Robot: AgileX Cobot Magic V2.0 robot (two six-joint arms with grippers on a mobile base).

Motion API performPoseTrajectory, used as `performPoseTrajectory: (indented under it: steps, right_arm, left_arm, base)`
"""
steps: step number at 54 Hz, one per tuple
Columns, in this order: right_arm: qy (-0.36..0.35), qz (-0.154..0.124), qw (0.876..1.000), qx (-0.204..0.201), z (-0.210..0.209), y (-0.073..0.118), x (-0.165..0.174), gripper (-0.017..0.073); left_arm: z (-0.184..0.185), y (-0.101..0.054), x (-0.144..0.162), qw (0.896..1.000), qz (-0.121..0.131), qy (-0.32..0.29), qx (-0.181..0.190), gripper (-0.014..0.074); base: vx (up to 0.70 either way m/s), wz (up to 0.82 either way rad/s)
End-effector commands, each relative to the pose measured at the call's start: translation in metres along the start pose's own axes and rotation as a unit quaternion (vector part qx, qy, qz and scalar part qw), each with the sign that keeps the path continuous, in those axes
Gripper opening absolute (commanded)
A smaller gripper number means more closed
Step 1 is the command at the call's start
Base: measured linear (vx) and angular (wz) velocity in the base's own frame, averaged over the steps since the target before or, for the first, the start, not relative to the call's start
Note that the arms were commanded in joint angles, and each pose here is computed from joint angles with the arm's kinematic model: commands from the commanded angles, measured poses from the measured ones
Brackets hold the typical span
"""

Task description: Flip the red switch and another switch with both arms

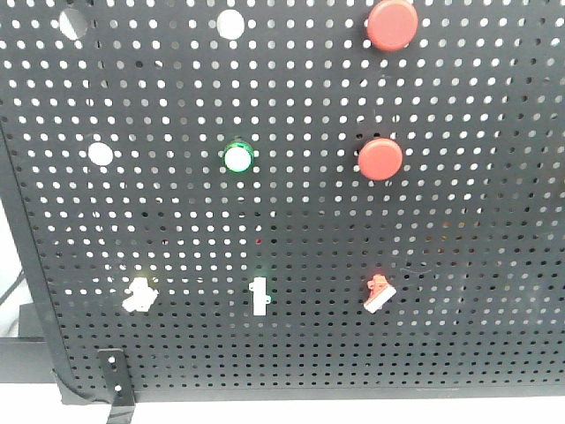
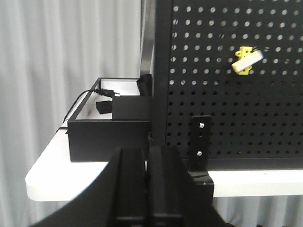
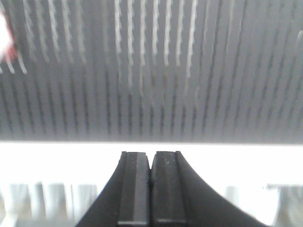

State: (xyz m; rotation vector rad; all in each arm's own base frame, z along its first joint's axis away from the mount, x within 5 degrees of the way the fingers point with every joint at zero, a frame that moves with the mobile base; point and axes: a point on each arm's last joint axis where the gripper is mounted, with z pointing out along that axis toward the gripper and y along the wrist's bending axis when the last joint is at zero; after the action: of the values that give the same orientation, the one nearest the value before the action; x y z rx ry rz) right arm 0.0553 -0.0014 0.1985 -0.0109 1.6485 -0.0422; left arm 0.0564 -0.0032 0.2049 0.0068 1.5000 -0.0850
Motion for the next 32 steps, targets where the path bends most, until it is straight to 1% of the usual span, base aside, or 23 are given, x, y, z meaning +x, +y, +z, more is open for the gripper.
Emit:
performPoseTrajectory:
  steps: [1,3,15,32]
  right_arm:
    - [-0.035,0.001,0.999,0.004,-0.001,0.000,-0.007,-0.0006]
    - [-0.032,-0.004,0.999,0.004,0.000,0.000,-0.005,-0.0006]
    - [-0.003,-0.004,1.000,0.003,0.002,0.000,0.009,-0.0006]
    - [0.008,-0.004,1.000,0.003,0.002,0.000,0.011,-0.0006]
  left_arm:
    - [0.000,0.001,-0.001,1.000,0.000,-0.030,-0.002,0.0003]
    - [0.000,0.001,-0.001,1.000,0.000,-0.030,-0.002,0.0003]
    - [0.000,0.001,-0.001,1.000,0.000,-0.031,-0.002,0.0003]
    - [0.000,0.001,-0.001,1.000,0.000,-0.031,-0.002,0.0003]
  base:
    - [0.00,0.01]
    - [0.00,0.00]
    - [0.00,0.00]
    - [0.00,0.00]
